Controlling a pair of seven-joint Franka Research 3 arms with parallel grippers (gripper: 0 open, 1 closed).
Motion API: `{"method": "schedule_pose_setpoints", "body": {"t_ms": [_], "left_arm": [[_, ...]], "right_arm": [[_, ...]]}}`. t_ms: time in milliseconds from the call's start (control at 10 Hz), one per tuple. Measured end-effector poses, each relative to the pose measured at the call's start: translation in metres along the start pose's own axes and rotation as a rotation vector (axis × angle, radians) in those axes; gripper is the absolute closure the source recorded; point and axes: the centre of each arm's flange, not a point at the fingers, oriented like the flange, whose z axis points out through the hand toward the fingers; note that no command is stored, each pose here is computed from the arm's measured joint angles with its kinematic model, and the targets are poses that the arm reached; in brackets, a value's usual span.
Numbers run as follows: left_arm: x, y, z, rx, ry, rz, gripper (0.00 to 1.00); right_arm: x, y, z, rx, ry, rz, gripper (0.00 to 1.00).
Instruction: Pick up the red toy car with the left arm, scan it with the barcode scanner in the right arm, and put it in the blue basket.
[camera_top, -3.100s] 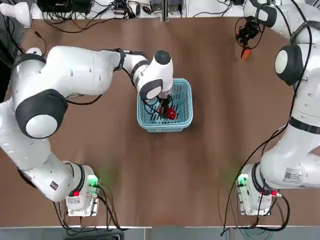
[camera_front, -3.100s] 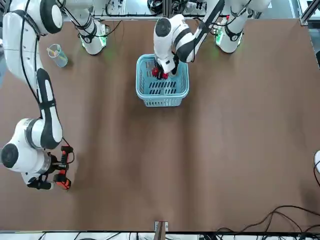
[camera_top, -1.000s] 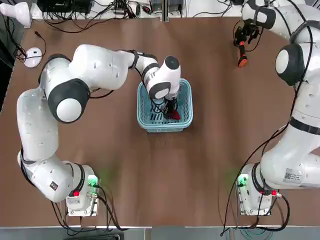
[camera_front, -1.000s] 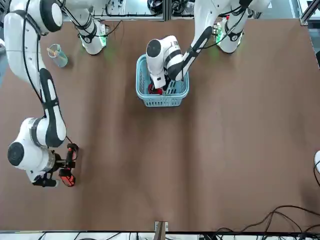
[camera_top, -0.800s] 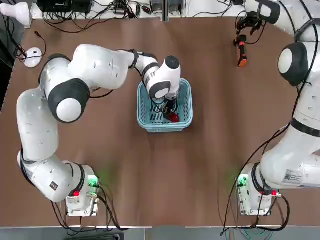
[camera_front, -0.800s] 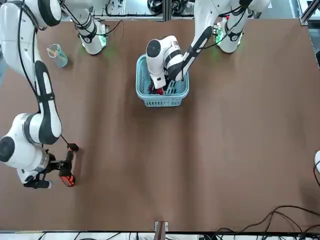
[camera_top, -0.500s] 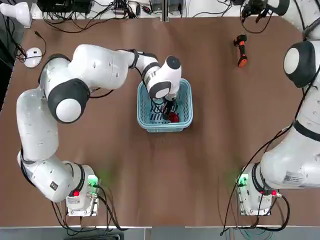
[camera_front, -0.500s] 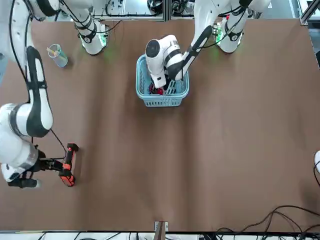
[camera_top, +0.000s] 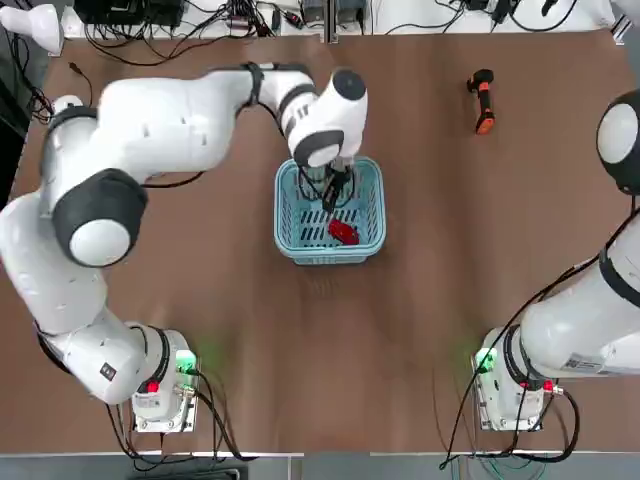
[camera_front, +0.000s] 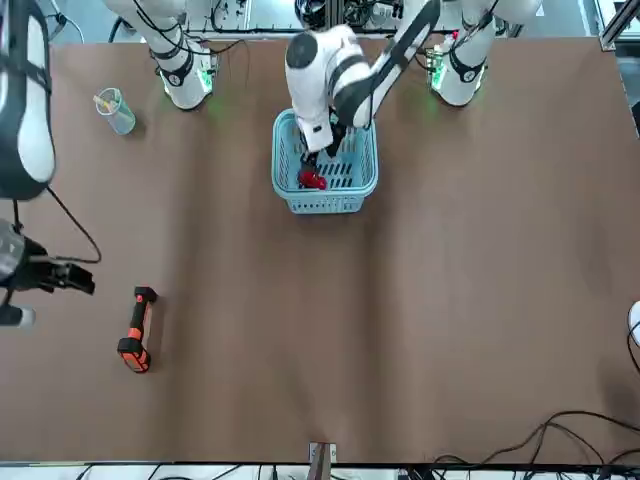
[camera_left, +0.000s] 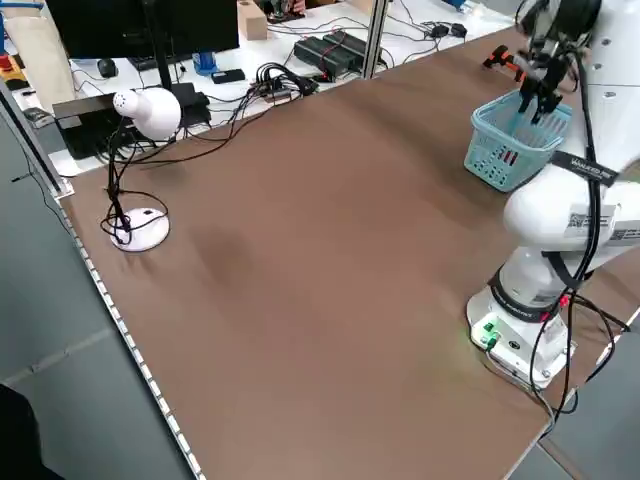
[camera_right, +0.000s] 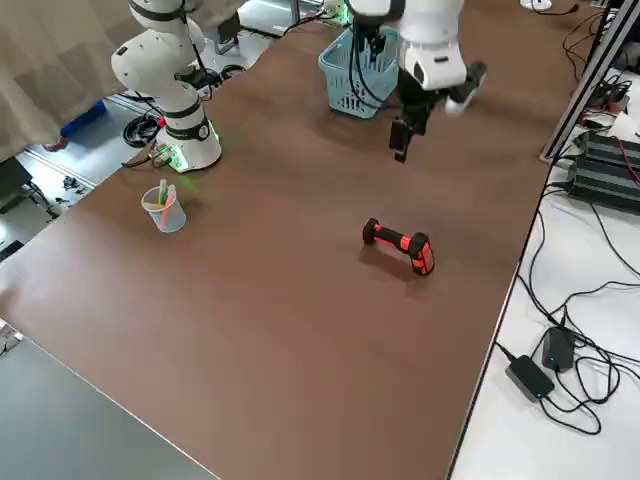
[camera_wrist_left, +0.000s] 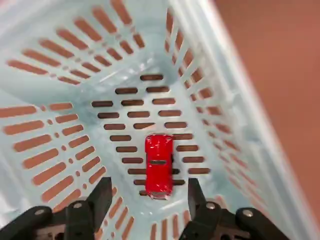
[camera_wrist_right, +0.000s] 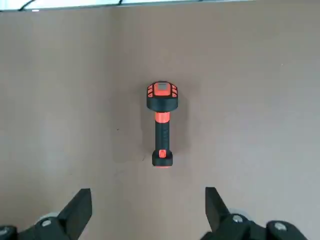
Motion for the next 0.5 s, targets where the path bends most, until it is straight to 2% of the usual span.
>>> {"method": "schedule_pose_setpoints", "body": {"t_ms": [200, 500], "left_arm": [[0.047, 0.009, -0.052, -0.043, 0.032, -0.026, 0.26], [0.138, 0.028, -0.084, -0.015, 0.088, 0.049, 0.09]], "right_arm": [[-0.021, 0.003, -0.045, -0.003, 0.017, 0.005, 0.00], [-0.054, 0.007, -0.099, -0.007, 0.022, 0.014, 0.00]]}}
